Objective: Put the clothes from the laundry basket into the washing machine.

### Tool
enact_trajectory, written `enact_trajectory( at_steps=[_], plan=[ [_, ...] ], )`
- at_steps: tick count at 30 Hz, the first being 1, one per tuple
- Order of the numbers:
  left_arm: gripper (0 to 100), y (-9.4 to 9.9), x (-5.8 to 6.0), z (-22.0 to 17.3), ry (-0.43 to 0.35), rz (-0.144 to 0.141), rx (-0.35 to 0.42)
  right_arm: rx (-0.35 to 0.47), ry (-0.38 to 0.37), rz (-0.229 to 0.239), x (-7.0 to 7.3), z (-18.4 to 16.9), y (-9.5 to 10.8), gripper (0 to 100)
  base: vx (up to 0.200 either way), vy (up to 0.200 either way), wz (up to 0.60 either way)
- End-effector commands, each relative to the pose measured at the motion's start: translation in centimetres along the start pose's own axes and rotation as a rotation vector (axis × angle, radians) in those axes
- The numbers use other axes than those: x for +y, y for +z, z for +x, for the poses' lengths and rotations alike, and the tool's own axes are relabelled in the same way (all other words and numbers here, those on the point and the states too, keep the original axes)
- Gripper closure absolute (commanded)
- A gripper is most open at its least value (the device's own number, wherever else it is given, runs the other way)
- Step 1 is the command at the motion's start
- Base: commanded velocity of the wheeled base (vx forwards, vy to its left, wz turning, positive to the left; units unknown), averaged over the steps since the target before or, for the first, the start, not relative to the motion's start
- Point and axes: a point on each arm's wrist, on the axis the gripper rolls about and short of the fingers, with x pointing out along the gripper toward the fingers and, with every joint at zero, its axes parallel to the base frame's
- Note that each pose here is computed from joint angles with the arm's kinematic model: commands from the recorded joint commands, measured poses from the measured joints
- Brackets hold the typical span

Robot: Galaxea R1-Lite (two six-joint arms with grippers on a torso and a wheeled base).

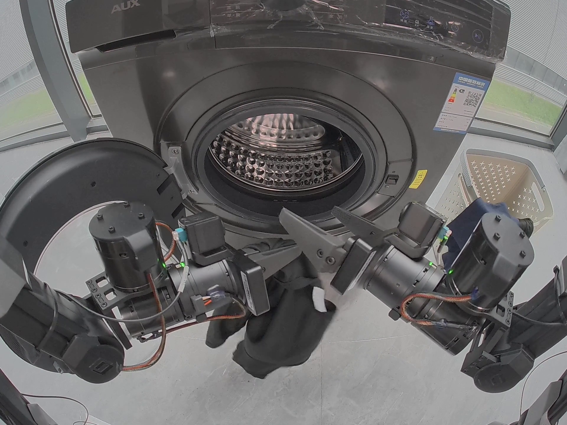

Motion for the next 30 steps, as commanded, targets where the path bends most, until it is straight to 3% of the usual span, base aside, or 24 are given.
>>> enact_trajectory(
  at_steps=[1,3,7,13,21,27,30],
  plan=[
    [100,0.9,0.2,0.1,0.024,-0.017,-0.045,-0.003,-0.006,-0.005,-0.2,-1.0,0.6,0,0.000,0.000,0.00],
    [100,1.3,0.3,0.1,0.044,-0.031,-0.075,0.006,-0.018,-0.020,-0.5,-1.8,0.9,0,0.000,0.000,0.00],
    [100,1.7,0.3,-0.4,0.070,-0.024,-0.118,0.058,-0.038,-0.073,-1.7,-3.6,0.7,0,0.000,0.000,0.00],
    [100,2.8,-1.2,-3.0,0.044,0.002,-0.177,0.141,-0.079,-0.135,-3.8,-5.2,-0.5,0,0.000,0.000,0.00],
    [100,3.5,-3.7,-8.6,-0.036,0.036,-0.224,0.256,-0.161,-0.165,-6.5,-5.0,-3.2,0,0.000,0.000,0.00],
    [100,2.7,-4.0,-9.8,-0.074,0.038,-0.190,0.310,-0.168,-0.198,-8.0,-3.5,-5.1,0,0.000,0.000,0.00],
    [100,2.7,-4.2,-9.6,-0.085,0.054,-0.192,0.346,-0.172,-0.197,-8.5,-3.1,-6.3,0,0.000,0.000,0.00]
  ],
)
